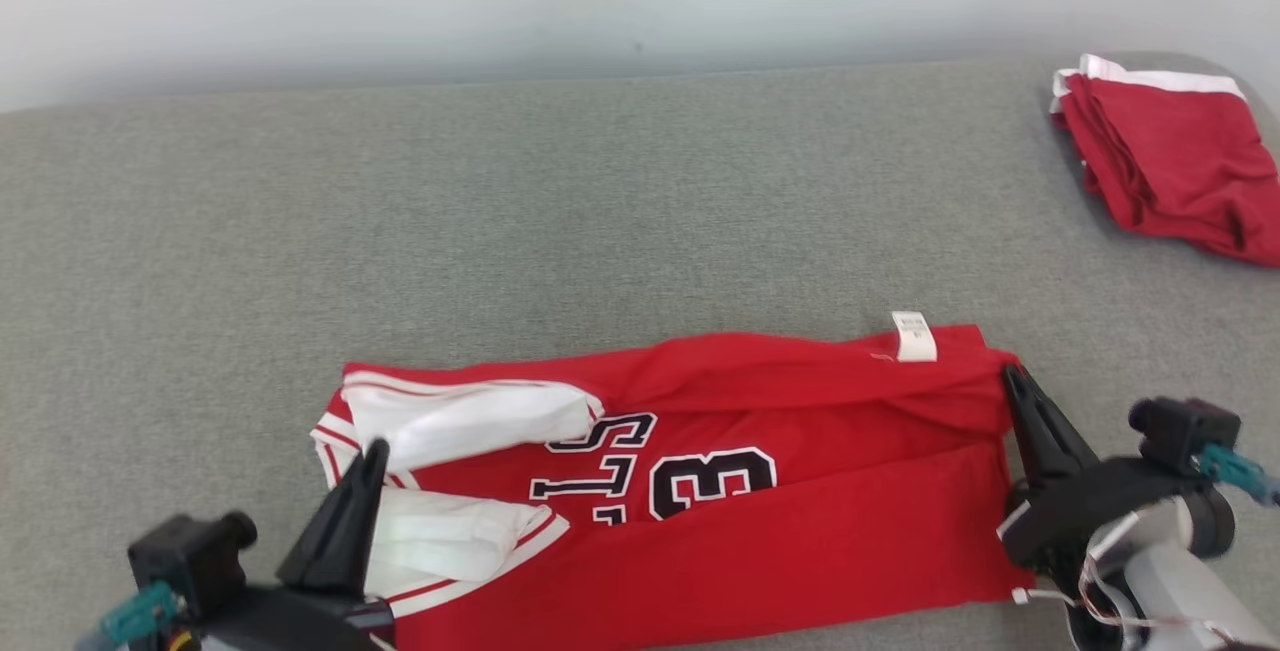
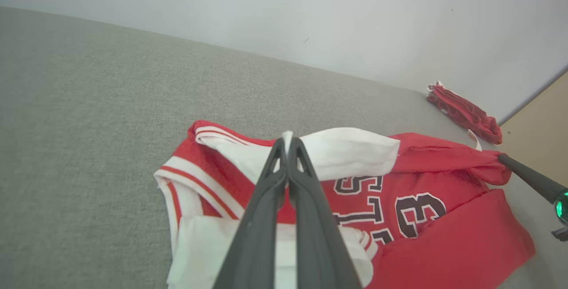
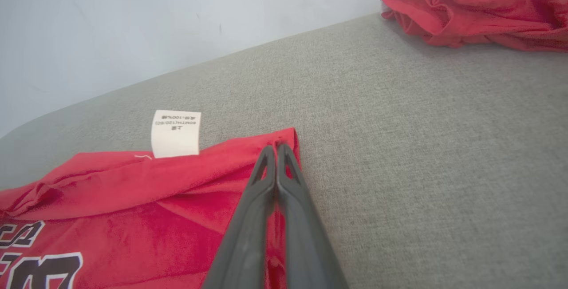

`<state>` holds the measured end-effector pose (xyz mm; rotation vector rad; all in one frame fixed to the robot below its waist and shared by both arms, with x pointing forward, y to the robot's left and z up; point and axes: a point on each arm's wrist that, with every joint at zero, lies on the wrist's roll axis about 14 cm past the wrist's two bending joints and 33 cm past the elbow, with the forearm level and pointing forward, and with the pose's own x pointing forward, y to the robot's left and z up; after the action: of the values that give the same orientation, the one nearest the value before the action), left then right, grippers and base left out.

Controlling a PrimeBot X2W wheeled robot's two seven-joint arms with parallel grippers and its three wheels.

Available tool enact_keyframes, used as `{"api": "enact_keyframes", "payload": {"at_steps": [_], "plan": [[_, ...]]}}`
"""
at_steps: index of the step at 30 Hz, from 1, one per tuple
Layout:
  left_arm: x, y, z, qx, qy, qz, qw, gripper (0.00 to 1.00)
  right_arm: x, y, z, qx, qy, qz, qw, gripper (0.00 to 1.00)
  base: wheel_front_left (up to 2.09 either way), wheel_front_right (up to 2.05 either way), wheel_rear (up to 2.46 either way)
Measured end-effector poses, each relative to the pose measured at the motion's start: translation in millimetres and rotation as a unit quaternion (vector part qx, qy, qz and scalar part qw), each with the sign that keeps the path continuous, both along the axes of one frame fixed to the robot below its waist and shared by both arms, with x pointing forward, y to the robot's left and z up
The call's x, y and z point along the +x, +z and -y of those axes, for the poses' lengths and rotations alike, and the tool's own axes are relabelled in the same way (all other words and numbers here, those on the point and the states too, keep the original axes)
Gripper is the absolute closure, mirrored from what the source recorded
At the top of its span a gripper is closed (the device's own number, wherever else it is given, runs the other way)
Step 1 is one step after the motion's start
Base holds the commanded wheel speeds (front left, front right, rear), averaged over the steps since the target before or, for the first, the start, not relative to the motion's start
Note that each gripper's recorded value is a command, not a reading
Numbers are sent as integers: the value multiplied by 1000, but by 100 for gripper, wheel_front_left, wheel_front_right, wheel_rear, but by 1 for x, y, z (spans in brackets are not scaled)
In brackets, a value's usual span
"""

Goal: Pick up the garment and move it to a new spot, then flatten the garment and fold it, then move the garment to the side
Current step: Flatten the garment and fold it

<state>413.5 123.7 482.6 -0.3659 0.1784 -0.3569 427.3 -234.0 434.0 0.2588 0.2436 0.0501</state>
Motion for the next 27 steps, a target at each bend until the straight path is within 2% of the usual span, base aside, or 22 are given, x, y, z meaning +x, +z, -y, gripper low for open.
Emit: {"api": "enact_keyframes", "payload": {"at_steps": [7, 13, 15, 18, 19, 20, 21, 22, 27], "plan": [[-27, -8, -11, -19, 42, -15, 999, 100, -17, -1, -4, 10, 6, -2, 1000, 100, 0, 0, 0], [-48, -35, -11, -19, 51, -54, 997, 100, -35, -18, -7, 4, 13, -41, 999, 100, 0, 0, 0], [-53, -46, -13, 10, 45, -61, 997, 100, -38, -20, -9, 1, 15, -48, 999, 100, 0, 0, 0], [-59, -61, -14, 25, 43, -79, 996, 100, -44, -27, -17, 7, 19, -64, 998, 100, 0, 0, 0], [-59, -64, -15, 26, 46, -83, 995, 100, -45, -28, -17, 5, 19, -65, 998, 85, 0, 0, 0], [-58, -65, -16, 25, 50, -83, 995, 72, -45, -27, -18, 5, 20, -65, 998, 45, 0, 0, 0], [-56, -64, -16, 27, 52, -79, 995, 28, -45, -25, -19, 2, 22, -63, 998, 2, 0, 0, 0], [-53, -60, -17, 27, 53, -71, 996, 0, -44, -23, -20, 4, 23, -58, 998, 0, 0, 0, 0], [-37, -38, -29, 27, 80, -23, 996, 0, -43, -13, -19, 10, 18, -43, 999, 0, 0, 0, 0]]}}
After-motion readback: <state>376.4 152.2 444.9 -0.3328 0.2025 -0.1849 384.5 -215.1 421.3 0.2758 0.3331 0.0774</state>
